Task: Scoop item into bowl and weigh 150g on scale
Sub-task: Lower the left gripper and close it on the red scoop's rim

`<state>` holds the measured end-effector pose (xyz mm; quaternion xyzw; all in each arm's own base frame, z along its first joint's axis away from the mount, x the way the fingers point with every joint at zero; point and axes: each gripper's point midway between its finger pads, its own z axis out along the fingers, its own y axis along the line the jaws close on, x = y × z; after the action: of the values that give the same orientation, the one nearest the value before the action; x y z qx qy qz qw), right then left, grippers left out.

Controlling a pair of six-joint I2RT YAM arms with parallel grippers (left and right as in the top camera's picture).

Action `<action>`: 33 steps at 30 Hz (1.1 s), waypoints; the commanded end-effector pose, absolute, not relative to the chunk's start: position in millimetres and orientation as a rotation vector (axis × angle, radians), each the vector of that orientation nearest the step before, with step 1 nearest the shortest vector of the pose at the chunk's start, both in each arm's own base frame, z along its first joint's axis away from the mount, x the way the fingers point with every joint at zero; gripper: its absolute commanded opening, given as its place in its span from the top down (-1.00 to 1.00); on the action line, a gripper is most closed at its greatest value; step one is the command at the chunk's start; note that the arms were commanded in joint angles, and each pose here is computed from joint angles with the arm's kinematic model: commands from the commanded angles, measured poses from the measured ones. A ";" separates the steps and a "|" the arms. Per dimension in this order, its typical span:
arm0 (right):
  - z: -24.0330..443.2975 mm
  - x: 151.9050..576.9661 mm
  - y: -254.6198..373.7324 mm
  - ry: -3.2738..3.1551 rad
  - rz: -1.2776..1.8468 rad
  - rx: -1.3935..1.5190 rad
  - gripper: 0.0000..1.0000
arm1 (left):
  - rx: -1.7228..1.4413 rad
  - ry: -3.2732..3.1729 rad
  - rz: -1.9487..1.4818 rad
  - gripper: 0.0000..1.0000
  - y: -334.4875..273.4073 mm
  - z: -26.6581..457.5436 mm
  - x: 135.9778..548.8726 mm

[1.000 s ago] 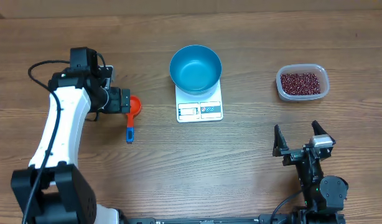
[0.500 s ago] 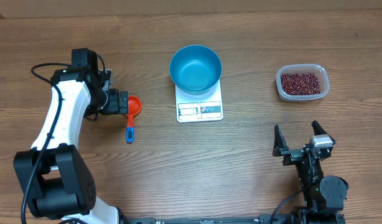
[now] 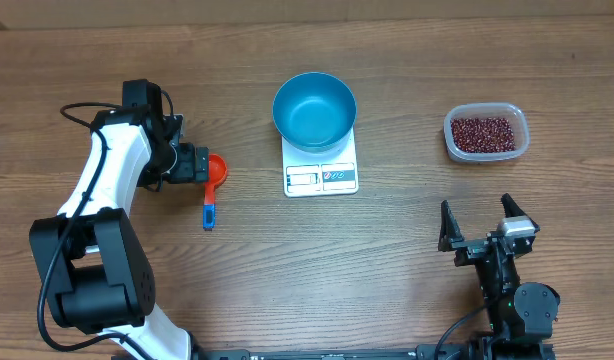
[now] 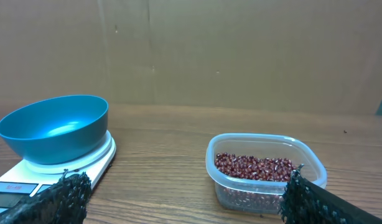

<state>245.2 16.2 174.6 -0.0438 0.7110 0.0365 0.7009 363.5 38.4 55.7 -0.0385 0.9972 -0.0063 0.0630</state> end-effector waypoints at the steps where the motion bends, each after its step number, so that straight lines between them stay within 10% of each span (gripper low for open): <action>1: 172.4 245.5 15.9 1.582 0.083 -0.090 -1.00 | -0.091 2.984 -0.003 -0.99 42.1 59.0 374.1; 33: 172.4 245.5 15.9 1.582 0.082 -0.090 -1.00 | -0.093 2.966 -0.096 -0.99 32.0 43.1 387.4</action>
<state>245.2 16.2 174.6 -0.0436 0.7110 0.0366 0.7009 380.2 33.7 39.8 -0.0371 0.9960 -0.0245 0.0772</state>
